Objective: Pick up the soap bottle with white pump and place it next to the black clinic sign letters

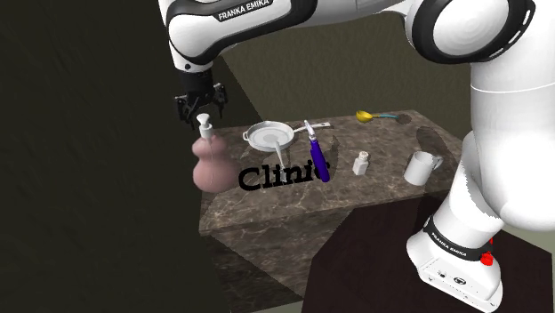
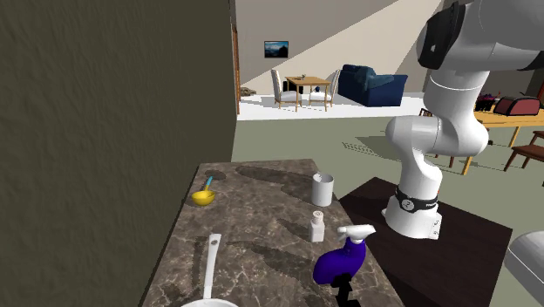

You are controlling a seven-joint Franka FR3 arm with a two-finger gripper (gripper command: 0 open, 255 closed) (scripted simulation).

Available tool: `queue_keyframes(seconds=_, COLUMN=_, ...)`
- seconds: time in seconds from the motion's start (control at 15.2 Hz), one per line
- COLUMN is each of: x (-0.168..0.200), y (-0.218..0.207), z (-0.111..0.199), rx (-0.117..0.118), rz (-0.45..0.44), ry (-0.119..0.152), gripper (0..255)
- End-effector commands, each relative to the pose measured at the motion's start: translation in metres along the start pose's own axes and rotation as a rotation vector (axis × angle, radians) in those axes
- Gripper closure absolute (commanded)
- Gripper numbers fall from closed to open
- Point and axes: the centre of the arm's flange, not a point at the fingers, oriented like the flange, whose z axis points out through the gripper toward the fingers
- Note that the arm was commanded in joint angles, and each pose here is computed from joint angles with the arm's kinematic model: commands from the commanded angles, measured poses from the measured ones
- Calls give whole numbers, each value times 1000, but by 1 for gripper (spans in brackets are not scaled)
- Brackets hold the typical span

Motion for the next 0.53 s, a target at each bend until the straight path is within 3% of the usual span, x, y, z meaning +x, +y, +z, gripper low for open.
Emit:
queue_keyframes(seconds=0.0, x=0, y=0, z=0, rx=0, rz=0, ry=0, gripper=0)
queue_keyframes(seconds=0.26, x=0, y=0, z=-50, rx=0, rz=0, ry=0, gripper=0)
queue_keyframes(seconds=0.46, x=0, y=0, z=-50, rx=0, rz=0, ry=0, gripper=0)
